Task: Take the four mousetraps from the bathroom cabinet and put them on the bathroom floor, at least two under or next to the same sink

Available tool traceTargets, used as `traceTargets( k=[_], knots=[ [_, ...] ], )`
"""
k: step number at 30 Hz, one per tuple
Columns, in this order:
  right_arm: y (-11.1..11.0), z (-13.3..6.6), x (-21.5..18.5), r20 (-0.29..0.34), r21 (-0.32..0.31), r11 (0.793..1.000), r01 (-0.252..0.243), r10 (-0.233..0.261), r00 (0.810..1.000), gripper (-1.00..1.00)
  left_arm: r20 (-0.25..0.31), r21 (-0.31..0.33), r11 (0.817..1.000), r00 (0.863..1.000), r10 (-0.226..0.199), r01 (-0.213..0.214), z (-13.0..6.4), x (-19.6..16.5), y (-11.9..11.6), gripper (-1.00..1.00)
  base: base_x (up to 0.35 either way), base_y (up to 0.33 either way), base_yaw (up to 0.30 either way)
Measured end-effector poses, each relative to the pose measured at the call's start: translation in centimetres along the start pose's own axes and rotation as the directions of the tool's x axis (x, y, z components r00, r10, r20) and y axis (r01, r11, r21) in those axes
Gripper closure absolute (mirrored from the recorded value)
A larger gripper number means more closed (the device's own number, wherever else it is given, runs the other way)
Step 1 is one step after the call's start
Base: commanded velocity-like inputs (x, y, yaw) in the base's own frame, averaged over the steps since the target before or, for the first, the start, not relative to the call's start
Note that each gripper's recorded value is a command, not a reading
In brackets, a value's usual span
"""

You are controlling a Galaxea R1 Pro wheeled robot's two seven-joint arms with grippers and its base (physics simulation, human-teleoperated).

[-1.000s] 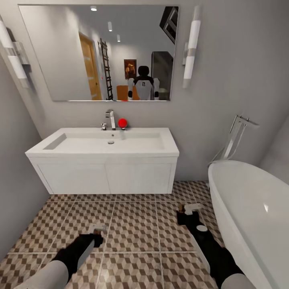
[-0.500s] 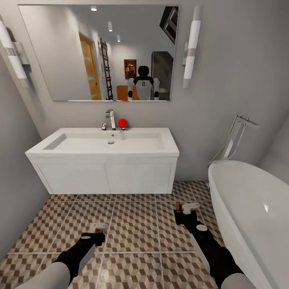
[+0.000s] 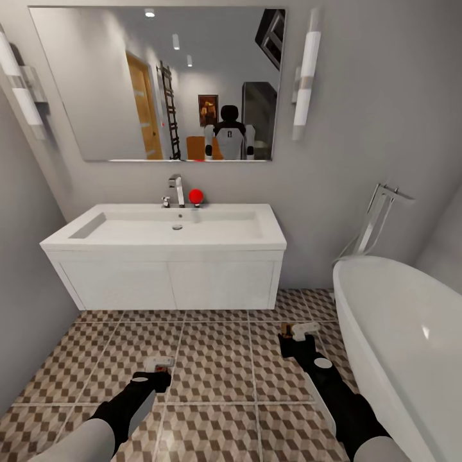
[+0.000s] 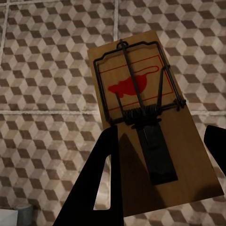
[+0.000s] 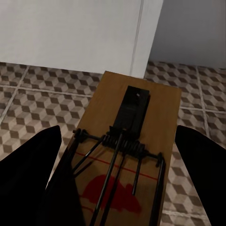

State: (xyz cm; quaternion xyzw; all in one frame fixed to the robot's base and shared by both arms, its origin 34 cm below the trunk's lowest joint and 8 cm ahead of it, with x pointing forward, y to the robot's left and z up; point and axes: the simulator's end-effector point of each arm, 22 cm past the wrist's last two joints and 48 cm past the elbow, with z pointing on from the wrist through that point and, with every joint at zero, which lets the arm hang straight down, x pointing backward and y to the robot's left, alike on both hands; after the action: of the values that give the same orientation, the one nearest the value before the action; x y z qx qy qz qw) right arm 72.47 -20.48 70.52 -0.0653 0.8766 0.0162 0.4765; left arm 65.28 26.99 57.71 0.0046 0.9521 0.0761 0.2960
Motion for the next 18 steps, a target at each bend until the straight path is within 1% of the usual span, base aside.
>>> traceTargets(
  k=[18],
  knots=[
    [0.5,1.9,3.0,-0.002,-0.006,1.000,-0.002,0.002,1.000,1.00,-0.011,0.001,1.000,1.000,0.000,0.000,2.9,2.6,-0.5,1.00,0.000,0.000,0.000]
  ],
)
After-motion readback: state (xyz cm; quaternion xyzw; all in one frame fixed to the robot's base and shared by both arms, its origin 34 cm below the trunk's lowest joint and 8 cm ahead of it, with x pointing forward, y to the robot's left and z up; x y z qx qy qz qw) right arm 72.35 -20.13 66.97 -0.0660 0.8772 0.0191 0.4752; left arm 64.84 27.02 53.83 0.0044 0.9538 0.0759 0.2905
